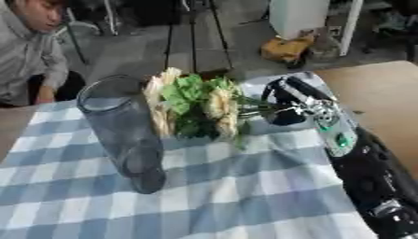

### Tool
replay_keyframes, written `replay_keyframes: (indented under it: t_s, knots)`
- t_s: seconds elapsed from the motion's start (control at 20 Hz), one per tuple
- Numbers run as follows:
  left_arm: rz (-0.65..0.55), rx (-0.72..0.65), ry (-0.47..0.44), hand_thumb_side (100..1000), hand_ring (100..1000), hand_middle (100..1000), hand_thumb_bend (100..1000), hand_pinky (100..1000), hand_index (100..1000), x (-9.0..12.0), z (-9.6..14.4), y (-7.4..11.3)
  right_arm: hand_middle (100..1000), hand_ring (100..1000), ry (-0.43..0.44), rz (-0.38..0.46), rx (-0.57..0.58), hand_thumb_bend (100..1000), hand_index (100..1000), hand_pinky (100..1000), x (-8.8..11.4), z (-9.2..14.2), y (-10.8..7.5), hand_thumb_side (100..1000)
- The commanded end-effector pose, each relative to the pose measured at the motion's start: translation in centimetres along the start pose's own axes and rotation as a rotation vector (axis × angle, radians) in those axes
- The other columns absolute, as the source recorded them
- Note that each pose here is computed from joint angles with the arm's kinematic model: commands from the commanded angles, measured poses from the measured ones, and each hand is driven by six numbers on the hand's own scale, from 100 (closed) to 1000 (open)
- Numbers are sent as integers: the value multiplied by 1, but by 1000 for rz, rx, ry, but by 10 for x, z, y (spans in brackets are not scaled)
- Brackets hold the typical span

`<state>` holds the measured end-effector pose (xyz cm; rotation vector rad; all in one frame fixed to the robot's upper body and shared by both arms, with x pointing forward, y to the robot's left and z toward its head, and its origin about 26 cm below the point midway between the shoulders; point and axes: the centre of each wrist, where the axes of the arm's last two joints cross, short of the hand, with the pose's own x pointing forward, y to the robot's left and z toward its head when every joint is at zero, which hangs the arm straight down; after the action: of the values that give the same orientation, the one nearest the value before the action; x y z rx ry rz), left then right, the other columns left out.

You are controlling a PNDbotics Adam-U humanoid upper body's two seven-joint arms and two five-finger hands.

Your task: Arrange flowers into the vase.

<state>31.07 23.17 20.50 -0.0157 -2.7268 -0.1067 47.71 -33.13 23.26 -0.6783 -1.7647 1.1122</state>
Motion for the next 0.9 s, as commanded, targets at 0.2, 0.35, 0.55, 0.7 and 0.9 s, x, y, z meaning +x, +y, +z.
replay_keyframes:
  t_s: [0.2, 0.35, 0.55, 0.7, 0.9]
  knots:
    - [-17, -14, -23, 1000, 628, 706, 100, 421, 827, 6, -6, 2, 100, 331, -12, -93, -82, 213, 100, 147, 15, 3, -36, 100]
    - [-18, -14, -23, 1000, 628, 705, 100, 420, 827, 6, -6, 2, 100, 323, -21, -147, -104, 236, 100, 142, 23, 4, -43, 100]
    - [-19, -16, -23, 1000, 628, 705, 100, 421, 827, 6, -6, 2, 100, 308, -45, -248, -118, 272, 100, 133, 34, 5, -53, 100]
    - [-20, -17, -23, 1000, 628, 705, 100, 420, 826, 6, -6, 2, 100, 303, -65, -322, -126, 283, 100, 129, 43, 6, -62, 100]
    - [-21, -20, -24, 1000, 628, 704, 100, 420, 825, 6, -7, 2, 100, 294, -110, -393, -148, 288, 100, 124, 60, 5, -73, 100]
